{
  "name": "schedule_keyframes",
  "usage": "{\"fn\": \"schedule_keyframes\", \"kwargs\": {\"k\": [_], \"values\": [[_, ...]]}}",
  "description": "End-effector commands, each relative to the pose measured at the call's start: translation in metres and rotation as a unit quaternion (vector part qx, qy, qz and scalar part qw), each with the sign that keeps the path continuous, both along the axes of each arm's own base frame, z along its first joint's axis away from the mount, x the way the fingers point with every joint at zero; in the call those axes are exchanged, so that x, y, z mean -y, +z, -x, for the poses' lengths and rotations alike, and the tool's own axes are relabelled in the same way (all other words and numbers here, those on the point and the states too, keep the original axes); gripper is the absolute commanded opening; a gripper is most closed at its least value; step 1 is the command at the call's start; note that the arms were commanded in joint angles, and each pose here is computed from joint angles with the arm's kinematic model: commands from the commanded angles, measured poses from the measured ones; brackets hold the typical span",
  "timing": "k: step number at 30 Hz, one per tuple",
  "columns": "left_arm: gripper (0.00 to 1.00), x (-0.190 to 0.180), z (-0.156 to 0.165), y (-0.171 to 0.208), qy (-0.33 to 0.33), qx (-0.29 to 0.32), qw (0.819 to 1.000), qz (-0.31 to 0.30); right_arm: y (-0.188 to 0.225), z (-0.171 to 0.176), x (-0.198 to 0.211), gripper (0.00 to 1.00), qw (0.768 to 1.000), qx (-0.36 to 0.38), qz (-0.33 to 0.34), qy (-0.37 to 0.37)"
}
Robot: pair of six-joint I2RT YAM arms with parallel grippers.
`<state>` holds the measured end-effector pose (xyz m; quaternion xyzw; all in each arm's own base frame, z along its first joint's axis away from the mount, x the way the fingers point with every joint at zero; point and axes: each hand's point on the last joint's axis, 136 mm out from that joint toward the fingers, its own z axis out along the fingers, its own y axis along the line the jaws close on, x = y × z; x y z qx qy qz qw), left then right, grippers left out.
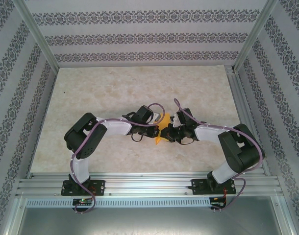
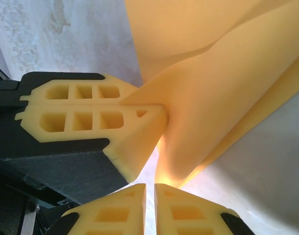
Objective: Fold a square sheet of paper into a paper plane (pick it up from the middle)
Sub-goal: Third fold the triangle at the center of the table.
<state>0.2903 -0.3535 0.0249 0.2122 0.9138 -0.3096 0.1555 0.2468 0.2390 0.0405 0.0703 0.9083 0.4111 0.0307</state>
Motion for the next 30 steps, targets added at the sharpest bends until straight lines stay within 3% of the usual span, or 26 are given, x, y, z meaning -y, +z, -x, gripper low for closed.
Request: {"fn": "schedule_keyframes", "kwargs": {"k": [1, 30], "values": [[0.03, -0.0015, -0.0072, 0.0009, -0.009, 0.013, 1.0, -0.012, 0.0, -0.0016, 0.0008, 0.13, 1.0, 0.007, -0.001, 0.001], [0.03, -0.0049, -0.0143, -0.0042, -0.015, 0.023, 0.999, -0.041, 0.001, -0.0036, -0.0052, 0.13, 1.0, 0.005, -0.011, 0.004]]}}
